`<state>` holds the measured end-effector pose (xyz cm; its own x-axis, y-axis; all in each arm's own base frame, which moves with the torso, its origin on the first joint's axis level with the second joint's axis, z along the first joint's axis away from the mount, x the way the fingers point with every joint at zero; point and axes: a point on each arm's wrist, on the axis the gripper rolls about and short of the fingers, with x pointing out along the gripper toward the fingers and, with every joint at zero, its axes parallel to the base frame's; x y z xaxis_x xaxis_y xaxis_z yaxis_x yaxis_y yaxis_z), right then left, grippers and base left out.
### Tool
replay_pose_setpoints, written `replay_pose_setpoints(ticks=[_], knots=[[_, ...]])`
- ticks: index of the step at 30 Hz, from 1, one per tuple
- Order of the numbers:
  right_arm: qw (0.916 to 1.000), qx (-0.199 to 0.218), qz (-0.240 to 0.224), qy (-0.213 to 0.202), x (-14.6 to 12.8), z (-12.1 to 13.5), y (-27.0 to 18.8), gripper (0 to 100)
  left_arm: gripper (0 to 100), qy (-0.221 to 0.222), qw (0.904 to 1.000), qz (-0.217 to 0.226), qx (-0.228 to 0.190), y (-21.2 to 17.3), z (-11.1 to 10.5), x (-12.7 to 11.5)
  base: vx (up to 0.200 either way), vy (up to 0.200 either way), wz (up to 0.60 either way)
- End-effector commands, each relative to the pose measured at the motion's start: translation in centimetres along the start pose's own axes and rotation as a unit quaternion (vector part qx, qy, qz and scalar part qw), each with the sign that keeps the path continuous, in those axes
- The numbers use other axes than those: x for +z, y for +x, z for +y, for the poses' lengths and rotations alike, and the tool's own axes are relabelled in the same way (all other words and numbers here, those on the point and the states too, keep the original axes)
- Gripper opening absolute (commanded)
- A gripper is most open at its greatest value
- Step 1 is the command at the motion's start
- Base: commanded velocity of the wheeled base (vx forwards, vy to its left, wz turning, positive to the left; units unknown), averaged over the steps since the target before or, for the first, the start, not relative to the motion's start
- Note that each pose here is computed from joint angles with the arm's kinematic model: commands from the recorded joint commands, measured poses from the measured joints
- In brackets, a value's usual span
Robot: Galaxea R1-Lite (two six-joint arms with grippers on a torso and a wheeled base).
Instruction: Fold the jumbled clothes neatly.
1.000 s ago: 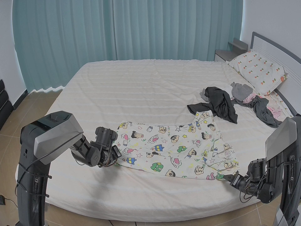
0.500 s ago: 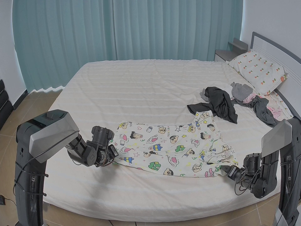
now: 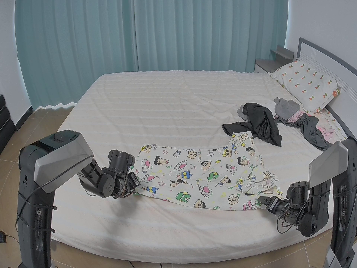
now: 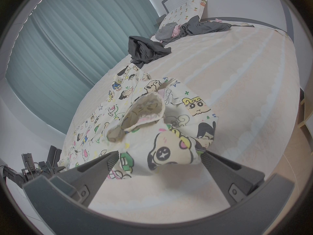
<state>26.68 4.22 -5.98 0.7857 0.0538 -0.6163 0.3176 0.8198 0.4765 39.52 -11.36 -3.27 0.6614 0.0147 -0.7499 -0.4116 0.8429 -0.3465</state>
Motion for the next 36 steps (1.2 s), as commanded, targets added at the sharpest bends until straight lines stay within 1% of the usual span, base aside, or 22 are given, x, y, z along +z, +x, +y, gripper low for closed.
replay_pose_setpoints(ticks=[1,4,7,8,10,18,23,27,32,36], knots=[[0.9999,-0.011,-0.004,0.007,0.0,-0.8,1.4,100,0,-0.001,1.0,-0.001,0.0,0.0,0.0,0.1,0.0,0.0,0.0],[0.9997,-0.013,-0.012,0.014,0.3,-1.1,2.2,100,0,0.0,1.0,0.0,0.001,0.0,0.1,0.0,0.0,0.0,0.0],[0.9996,-0.01,-0.023,0.015,0.6,-1.0,2.7,100,0,0.001,1.0,0.003,0.002,0.0,0.1,-0.1,0.0,0.0,0.0],[0.9993,-0.013,-0.031,0.016,0.8,-0.9,2.8,0,0,0.002,1.0,0.003,0.002,0.0,0.2,-0.2,0.0,0.0,0.0],[0.9991,-0.017,-0.037,0.015,0.8,-0.8,2.9,0,0,0.002,1.0,0.004,0.003,0.0,0.2,-0.2,0.0,0.0,0.0],[0.9988,-0.004,-0.046,0.014,1.1,-0.2,2.7,0,0,0.007,0.9998,0.013,0.012,-0.2,0.7,-0.7,0.0,0.0,0.0],[0.9976,0.006,-0.061,0.03,2.1,0.2,1.6,0,0,0.009,0.9997,0.016,0.014,-1.3,1.1,-0.7,0.0,0.0,0.0],[0.9976,0.012,-0.061,0.032,2.4,0.4,0.5,0,0,0.012,0.9995,0.021,0.019,-2.0,1.5,-0.9,0.0,0.0,0.0],[0.9977,0.002,-0.058,0.035,2.5,-0.1,0.2,0,0,0.014,0.9991,0.029,0.027,-2.9,2.2,-1.3,0.0,0.0,0.0],[0.9983,-0.001,-0.043,0.038,2.4,-0.8,-0.2,0,0,0.018,0.9983,0.041,0.037,-3.7,3.0,-1.9,0.0,0.0,0.0]])
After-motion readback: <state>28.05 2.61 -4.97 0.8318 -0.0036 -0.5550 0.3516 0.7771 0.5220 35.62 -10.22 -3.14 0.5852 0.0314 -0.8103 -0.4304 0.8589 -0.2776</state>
